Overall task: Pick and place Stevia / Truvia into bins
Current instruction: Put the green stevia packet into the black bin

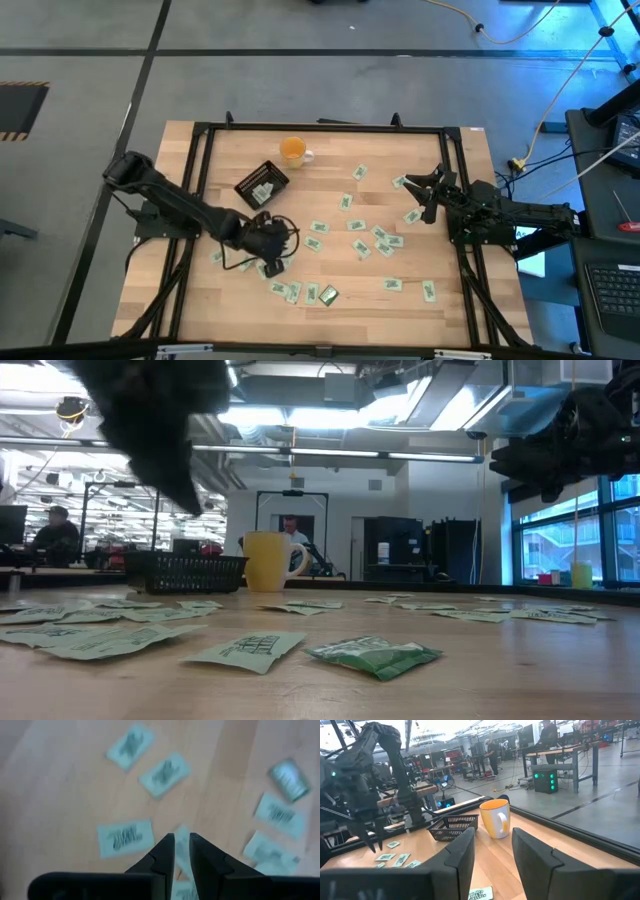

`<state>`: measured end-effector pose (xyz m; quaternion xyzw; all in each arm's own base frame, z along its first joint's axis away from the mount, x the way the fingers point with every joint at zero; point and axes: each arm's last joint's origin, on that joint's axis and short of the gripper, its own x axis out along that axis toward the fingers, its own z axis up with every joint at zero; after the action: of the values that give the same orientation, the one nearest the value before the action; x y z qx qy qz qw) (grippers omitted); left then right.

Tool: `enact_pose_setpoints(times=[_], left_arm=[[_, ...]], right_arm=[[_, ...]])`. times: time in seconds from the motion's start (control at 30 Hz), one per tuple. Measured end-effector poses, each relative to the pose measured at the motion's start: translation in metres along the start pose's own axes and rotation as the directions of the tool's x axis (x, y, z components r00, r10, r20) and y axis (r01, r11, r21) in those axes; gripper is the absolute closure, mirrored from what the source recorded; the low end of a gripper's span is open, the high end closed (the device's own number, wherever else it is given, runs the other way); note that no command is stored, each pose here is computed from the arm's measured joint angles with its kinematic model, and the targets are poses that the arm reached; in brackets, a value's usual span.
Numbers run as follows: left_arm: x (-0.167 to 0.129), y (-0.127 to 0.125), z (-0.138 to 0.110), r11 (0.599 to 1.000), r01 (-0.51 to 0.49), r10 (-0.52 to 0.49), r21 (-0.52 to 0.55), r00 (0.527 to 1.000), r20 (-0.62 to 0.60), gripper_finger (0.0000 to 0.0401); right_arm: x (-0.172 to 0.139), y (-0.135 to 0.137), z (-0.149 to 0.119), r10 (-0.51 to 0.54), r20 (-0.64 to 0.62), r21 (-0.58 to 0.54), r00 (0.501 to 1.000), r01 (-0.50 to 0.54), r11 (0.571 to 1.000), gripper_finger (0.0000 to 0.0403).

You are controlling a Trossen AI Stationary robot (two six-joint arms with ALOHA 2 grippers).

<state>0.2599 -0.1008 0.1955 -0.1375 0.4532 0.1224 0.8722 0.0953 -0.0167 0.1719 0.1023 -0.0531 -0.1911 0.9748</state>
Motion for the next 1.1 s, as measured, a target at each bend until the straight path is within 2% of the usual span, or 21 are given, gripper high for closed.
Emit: enact_pose_setpoints(times=[0.23,0.67,1.1], left_arm=[[0.015,0.003,-0.015,0.996,-0.091,0.091,0.003,0.989,-0.121,0.0347],[0.049,0.002,-0.034,0.989,-0.144,0.150,0.044,0.950,-0.274,0.0347],[0.058,0.003,-0.039,0.984,-0.177,0.171,0.012,0.928,-0.332,0.0378]], right_arm=[[0.000,0.000,0.000,0.000,0.000,0.000,1.000,0.000,1.000,0.0268],[0.000,0.000,0.000,0.000,0.000,0.000,1.000,0.000,1.000,0.0268],[0.000,0.000,0.000,0.000,0.000,0.000,1.000,0.000,1.000,0.0268]])
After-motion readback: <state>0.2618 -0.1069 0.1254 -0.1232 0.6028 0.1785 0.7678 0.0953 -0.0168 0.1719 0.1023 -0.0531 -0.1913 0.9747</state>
